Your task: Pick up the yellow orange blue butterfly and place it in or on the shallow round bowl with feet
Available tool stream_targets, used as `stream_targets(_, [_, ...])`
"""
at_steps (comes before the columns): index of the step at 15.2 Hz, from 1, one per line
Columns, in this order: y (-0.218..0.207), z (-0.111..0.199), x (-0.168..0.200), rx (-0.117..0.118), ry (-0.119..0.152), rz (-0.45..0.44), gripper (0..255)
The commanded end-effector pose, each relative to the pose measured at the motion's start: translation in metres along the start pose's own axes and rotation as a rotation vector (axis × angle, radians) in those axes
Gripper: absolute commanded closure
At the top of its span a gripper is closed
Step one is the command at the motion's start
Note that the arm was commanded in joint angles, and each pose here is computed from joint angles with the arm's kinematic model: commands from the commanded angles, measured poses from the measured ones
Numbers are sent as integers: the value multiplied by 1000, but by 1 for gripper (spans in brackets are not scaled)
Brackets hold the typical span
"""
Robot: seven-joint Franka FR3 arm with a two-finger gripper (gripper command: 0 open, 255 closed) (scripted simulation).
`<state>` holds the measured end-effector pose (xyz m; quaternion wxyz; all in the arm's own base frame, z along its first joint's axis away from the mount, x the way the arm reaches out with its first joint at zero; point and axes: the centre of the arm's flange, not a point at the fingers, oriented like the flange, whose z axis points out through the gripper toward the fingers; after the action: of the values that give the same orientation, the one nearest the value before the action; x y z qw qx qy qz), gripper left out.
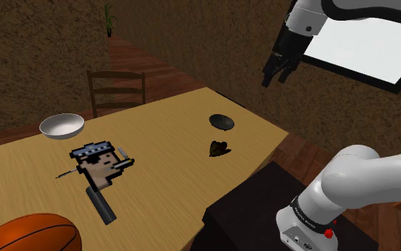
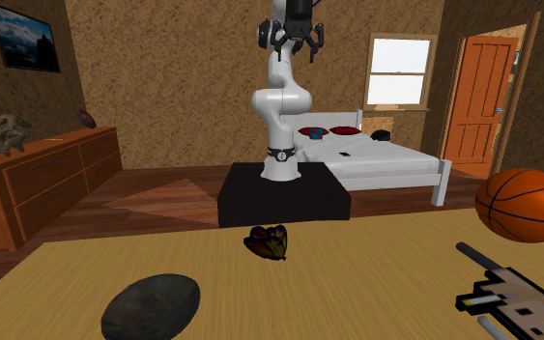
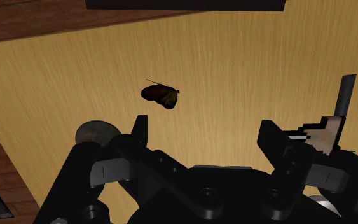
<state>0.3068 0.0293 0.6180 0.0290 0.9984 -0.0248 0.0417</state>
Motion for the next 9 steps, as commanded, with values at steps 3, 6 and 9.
stream_targets(3, [-4,23,17,-18,-22,-56,0])
stream_targets(6, [-10,57,42,-44,-56,-139,0])
stream_targets(9, [-18,93,64,-70,-90,-223,0])
